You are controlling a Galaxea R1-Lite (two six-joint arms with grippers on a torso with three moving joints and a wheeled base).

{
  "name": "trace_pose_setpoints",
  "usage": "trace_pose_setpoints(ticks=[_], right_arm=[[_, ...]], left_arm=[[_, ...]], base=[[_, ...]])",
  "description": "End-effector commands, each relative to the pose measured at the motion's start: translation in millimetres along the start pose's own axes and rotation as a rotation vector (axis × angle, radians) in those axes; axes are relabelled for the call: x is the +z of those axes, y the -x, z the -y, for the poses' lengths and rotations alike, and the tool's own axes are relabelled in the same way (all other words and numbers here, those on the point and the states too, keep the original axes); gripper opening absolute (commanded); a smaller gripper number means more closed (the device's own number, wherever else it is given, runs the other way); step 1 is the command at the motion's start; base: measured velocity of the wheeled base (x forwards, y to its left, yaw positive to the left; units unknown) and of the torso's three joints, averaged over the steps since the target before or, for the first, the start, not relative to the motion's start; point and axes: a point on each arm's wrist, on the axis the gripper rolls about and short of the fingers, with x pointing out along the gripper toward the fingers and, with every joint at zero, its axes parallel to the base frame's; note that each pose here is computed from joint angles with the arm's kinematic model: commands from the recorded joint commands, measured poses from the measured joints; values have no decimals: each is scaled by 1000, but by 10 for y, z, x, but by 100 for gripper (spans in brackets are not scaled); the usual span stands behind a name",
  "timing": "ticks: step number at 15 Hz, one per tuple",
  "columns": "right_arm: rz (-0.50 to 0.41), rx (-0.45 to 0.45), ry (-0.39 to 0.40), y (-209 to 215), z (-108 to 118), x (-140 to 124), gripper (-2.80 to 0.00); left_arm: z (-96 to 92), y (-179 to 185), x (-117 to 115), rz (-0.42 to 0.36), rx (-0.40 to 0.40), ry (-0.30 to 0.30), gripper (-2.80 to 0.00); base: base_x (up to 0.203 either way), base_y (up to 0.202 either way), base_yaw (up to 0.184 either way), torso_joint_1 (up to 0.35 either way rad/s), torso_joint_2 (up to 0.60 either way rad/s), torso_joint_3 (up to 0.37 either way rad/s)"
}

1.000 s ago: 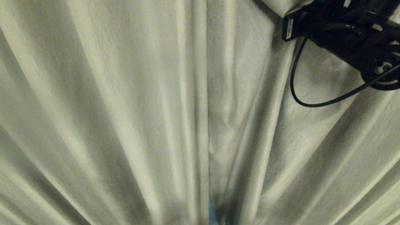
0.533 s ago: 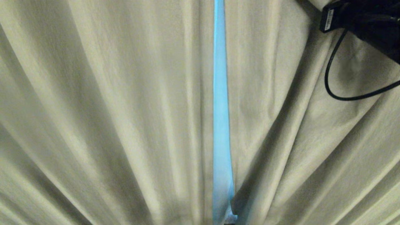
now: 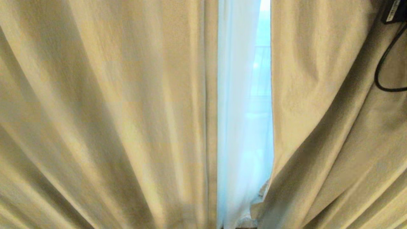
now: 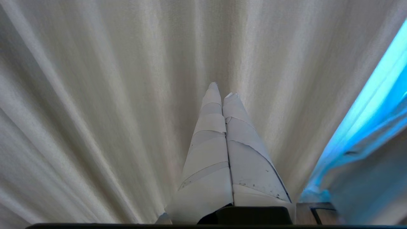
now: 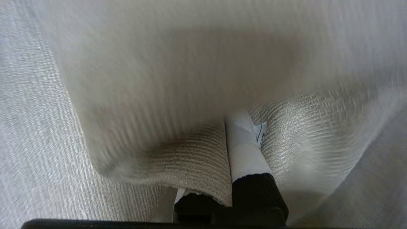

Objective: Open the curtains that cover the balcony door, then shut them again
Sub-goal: Pull the outer curtains open on both sides

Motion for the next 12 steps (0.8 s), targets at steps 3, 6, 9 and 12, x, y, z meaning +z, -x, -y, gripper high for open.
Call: trace_pose_setpoints(ticks=[3, 6, 9, 12], right_arm=[[-26, -86, 14, 2, 375, -128, -280], [-48, -132, 19, 5, 578, -225, -280], [-74, -184, 38, 34, 878, -364, -280], [-100, -240, 45, 63, 1091, -479, -280]], left_arm=[[0, 0, 1, 1, 0, 0, -280], [0, 0, 1, 1, 0, 0, -280], [0, 0, 1, 1, 0, 0, -280], [0, 0, 0, 0, 0, 0, -280]], base=[[0, 0, 0, 0, 0, 0], [0, 0, 0, 0, 0, 0], [0, 0, 0, 0, 0, 0], [0, 0, 0, 0, 0, 0]])
